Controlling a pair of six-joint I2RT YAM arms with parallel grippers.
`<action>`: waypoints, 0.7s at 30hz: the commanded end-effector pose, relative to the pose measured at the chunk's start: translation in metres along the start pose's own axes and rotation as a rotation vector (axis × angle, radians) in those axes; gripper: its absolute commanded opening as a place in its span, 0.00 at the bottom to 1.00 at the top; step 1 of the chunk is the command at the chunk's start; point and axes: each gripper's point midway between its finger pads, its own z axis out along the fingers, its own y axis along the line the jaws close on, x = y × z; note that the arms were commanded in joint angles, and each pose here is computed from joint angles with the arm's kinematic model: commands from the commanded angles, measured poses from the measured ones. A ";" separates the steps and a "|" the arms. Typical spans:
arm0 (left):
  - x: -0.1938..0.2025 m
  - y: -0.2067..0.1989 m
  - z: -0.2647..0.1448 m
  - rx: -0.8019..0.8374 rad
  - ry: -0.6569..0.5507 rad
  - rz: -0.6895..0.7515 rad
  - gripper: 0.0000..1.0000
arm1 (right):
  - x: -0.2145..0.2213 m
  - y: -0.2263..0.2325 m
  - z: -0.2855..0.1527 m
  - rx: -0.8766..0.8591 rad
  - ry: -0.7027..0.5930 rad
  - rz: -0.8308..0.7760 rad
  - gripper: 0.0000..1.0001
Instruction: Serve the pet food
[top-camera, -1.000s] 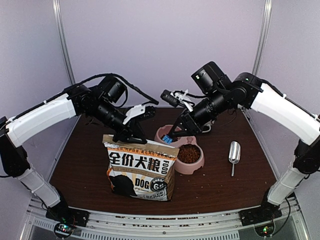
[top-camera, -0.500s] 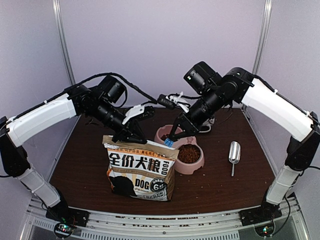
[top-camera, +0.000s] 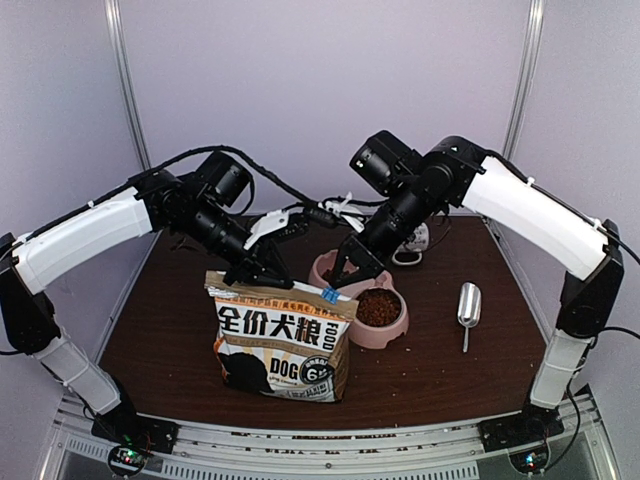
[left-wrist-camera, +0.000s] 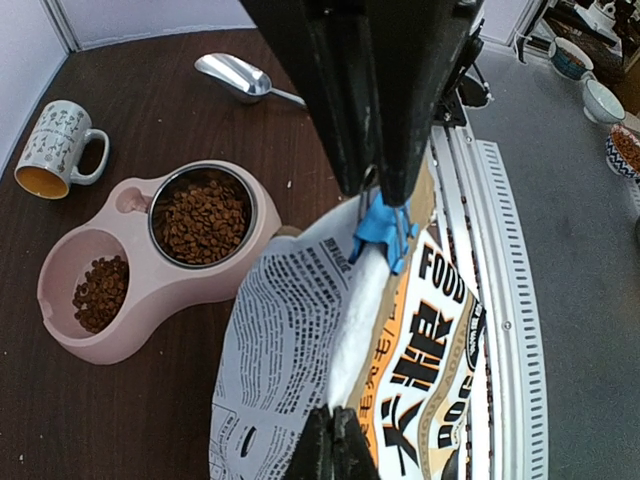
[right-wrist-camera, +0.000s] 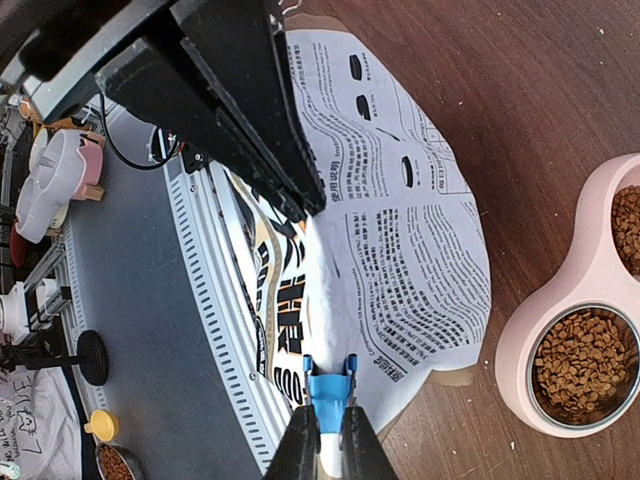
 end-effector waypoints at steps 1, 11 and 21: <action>-0.005 -0.016 0.000 0.068 -0.034 -0.006 0.00 | 0.002 -0.002 0.014 0.017 0.040 0.001 0.00; -0.014 -0.011 -0.010 0.006 -0.064 -0.006 0.00 | 0.006 -0.012 0.029 0.048 0.092 -0.012 0.00; -0.026 0.004 -0.053 -0.254 -0.133 0.018 0.52 | -0.005 -0.015 0.021 0.093 0.059 -0.039 0.11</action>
